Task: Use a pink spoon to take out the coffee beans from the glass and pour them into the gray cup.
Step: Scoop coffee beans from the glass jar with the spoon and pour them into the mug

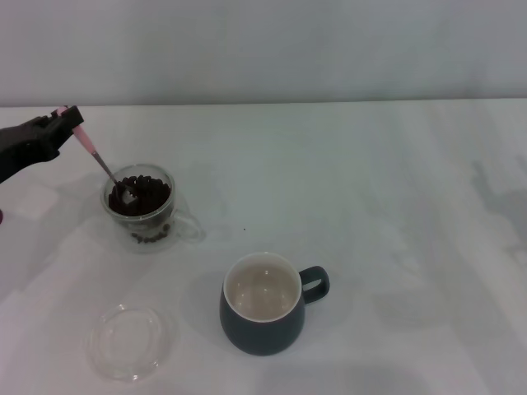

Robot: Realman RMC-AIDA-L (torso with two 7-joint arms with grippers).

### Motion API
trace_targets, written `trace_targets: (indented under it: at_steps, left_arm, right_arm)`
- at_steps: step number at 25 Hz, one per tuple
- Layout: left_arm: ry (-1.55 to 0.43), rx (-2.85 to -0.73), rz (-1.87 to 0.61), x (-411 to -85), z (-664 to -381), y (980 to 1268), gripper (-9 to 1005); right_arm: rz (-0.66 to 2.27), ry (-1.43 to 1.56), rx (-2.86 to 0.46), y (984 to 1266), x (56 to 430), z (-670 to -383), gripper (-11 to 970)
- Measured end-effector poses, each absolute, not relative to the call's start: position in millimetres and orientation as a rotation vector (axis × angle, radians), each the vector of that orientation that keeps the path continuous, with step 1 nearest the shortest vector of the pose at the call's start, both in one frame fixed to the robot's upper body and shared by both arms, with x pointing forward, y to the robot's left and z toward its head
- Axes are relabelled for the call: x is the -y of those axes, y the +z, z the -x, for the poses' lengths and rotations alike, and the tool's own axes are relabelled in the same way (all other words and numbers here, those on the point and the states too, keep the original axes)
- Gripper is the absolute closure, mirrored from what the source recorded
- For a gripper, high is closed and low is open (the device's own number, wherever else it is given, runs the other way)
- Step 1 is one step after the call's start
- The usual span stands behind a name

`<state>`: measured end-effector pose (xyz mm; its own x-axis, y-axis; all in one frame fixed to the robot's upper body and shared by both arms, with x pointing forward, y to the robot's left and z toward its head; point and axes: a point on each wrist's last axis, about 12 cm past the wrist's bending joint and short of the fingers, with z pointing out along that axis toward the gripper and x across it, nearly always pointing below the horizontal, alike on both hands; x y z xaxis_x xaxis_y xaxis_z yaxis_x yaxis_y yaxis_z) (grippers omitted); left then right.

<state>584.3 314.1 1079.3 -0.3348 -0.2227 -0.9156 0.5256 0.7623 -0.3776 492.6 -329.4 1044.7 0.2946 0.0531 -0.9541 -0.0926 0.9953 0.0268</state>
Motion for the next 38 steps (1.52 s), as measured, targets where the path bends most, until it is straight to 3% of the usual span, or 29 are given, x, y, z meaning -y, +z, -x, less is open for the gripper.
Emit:
trace_targets:
  at_steps: [15,38]
  left_arm:
    - [-0.970,-1.904,0.125,-315.3,-584.2,1066.1,861]
    - [-1.120,-1.738,0.441,-355.0,-548.0,1063.4,861]
  right_arm:
    - [0.023,0.119,-1.254,1046.3,328.9,-492.0,166]
    - [0.021,0.135,-1.251,1044.8,326.2,-487.0,167]
